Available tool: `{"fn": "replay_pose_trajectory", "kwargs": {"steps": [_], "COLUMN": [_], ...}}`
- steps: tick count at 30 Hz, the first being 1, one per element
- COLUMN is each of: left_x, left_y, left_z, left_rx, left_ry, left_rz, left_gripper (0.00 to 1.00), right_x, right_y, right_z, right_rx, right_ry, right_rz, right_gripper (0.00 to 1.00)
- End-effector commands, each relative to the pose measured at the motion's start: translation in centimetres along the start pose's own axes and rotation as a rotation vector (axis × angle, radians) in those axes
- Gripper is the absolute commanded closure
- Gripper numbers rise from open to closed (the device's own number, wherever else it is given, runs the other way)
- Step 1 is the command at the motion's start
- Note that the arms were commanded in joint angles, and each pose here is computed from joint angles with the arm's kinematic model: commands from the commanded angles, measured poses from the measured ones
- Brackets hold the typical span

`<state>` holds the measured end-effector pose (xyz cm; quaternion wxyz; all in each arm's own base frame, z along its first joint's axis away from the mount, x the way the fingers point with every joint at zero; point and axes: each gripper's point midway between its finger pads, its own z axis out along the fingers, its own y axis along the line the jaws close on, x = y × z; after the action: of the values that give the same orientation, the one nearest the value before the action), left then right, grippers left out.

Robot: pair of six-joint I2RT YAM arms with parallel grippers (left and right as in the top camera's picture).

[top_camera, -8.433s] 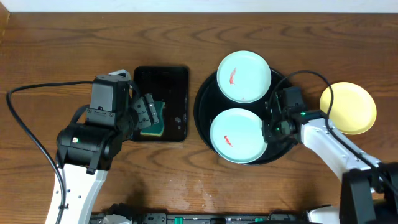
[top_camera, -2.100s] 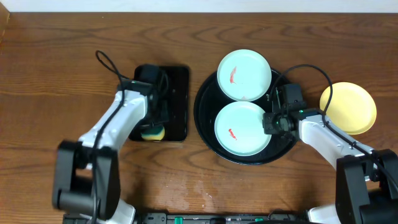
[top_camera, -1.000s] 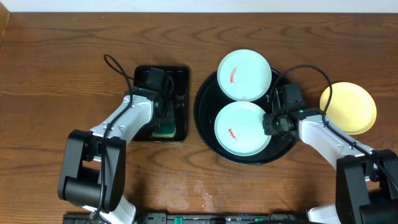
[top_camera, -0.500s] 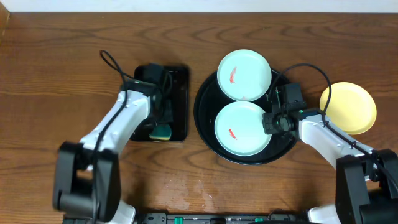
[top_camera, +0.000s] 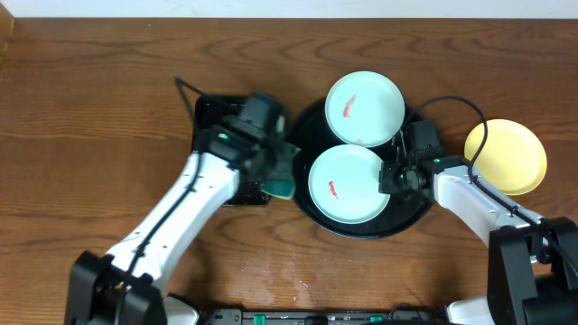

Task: Clean dirty plates on tray and stack at the side
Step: 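Scrub the front pale green plate with the sponge in the left gripper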

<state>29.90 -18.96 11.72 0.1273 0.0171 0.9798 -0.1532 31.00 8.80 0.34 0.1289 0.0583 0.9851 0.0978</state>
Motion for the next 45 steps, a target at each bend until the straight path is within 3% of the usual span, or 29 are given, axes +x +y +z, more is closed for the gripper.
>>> {"fn": "replay_pose_trajectory", "kwargs": {"steps": [1,12,16,19,25,33,37,45], "left_x": [0.4,3.1,3.5,3.5,1.9,-0.5,0.2,4.4], "left_y": [-2.5,-10.6,-10.6,-8.0,1.3,3.1,1.6,-8.2], "left_z": [1.5,11.1,13.4,14.7,13.2,10.0,11.3,15.5], "left_rx": [0.037,0.193,0.182,0.071,-0.402,-0.592,-0.494,0.072], "left_ry": [0.015,0.104,0.114,0.105,-0.034,-0.109,-0.067,0.216], "left_rz": [-0.027,-0.032,-0.029,-0.031,-0.008,0.060,0.043,-0.015], "left_gripper": [0.92,0.92,0.92,0.93,0.92,0.92,0.93,0.92], "right_x": [0.4,0.7,0.8,0.8,0.8,1.2,1.3,1.3], "right_y": [-2.0,-2.0,-1.9,-1.9,-2.0,-2.1,-2.1,-2.1], "right_z": [0.4,0.4,0.4,0.4,0.4,0.4,0.4,0.4], "right_rx": [0.094,0.097,0.097,0.097,0.097,0.102,0.104,0.103], "right_ry": [0.002,0.020,0.020,0.020,0.022,0.038,0.043,0.043], "right_rz": [0.096,0.001,-0.001,-0.001,-0.009,-0.030,-0.030,-0.029], "right_gripper": [0.99,0.99,0.99,0.99,0.99,0.99,0.99,0.99]}}
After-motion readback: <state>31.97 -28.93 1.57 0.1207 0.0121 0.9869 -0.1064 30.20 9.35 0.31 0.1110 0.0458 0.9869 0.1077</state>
